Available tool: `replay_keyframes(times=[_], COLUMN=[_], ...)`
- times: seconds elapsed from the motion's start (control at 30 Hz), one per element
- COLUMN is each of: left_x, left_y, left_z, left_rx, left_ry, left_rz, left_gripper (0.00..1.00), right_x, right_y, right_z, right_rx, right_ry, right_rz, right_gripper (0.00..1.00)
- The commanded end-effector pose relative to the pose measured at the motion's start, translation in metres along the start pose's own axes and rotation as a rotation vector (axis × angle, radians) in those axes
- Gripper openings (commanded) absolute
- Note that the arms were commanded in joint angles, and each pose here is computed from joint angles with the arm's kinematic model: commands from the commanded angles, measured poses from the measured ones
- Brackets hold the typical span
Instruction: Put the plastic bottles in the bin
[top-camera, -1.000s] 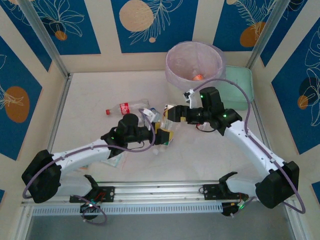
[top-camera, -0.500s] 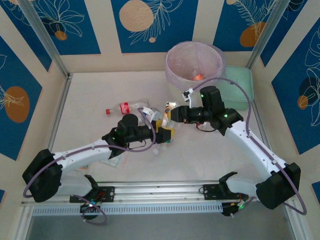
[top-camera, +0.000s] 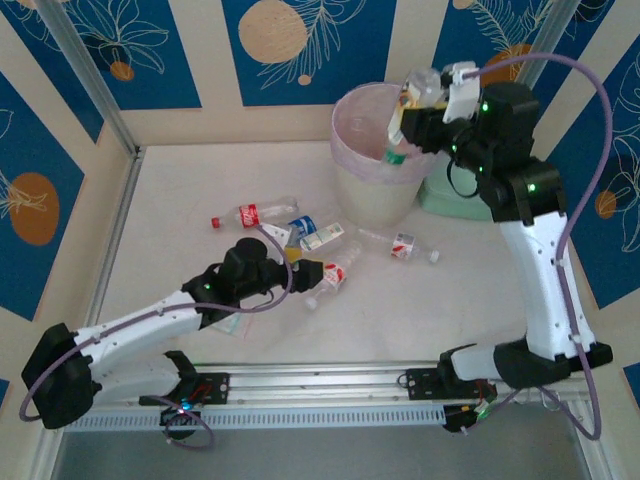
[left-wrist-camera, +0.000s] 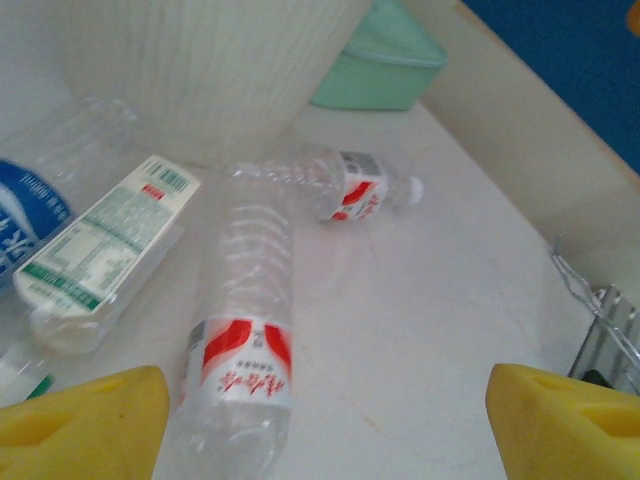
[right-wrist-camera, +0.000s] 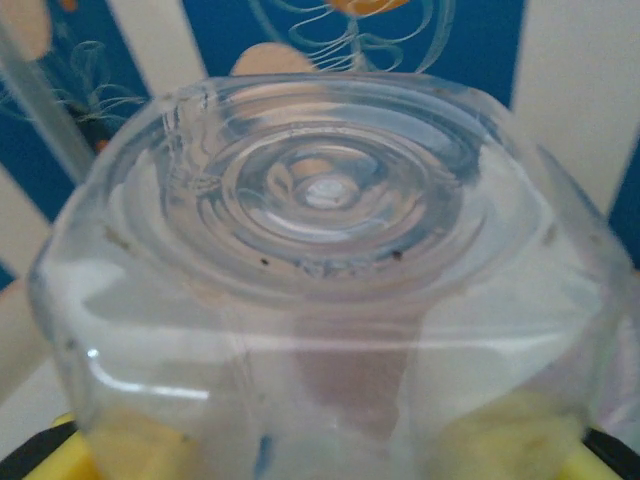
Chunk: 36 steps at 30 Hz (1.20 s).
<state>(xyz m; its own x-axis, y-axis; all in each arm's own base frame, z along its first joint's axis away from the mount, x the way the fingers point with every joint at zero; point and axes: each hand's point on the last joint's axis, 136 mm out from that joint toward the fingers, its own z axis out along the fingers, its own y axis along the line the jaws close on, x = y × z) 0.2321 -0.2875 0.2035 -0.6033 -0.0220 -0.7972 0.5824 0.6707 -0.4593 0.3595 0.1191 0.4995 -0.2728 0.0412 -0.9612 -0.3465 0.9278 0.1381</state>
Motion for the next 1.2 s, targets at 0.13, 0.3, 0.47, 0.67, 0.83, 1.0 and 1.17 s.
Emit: replay_keyframes(times=[0.13,0.3,0.47,0.67,0.83,1.0,1.17], left_x=[0.013,0.016,0.021,0.021,0.019,0.022,0.028], left_y=[0.011,0.018,0.023,0.025,0.023,0.027,0.031], left_z=[-0.026,-0.043,-0.053,-0.057,-0.058,-0.057,-0.054], left_rx=[-0.020,-0.068,-0.076,-0.088,-0.088,-0.105,-0.120], left_ry=[-0.015,-0.004,-0.027,-0.031,-0.024,-0.018,0.001], left_rz=[-0.075,-0.063,-0.093,-0.111,-0.108,-0.109,-0.108], left_gripper=[0.82,0.82,0.82,0.81,0.81,0.81,0.82], right_x=[0.005,0.027,0.071,0.136,0.186,0.222,0.255], right_y=[-0.067,-0.083,-0.084,-0.091,-0.094,-0.096,-0.095], right_z=[0.074,0.115,0.152,0.194,0.220,0.240,0.252], right_rx=[0.231,0.238,0.162,0.117,0.107,0.104,0.104], right_ry=[0.173,0.280,0.395,0.557,0.670,0.734,0.793], right_rz=[-0.203,-0.257,-0.233,-0.176,-0.093,-0.027,0.019], right_gripper=[0.05,0.04,0.04,0.08,0.17,0.25,0.32])
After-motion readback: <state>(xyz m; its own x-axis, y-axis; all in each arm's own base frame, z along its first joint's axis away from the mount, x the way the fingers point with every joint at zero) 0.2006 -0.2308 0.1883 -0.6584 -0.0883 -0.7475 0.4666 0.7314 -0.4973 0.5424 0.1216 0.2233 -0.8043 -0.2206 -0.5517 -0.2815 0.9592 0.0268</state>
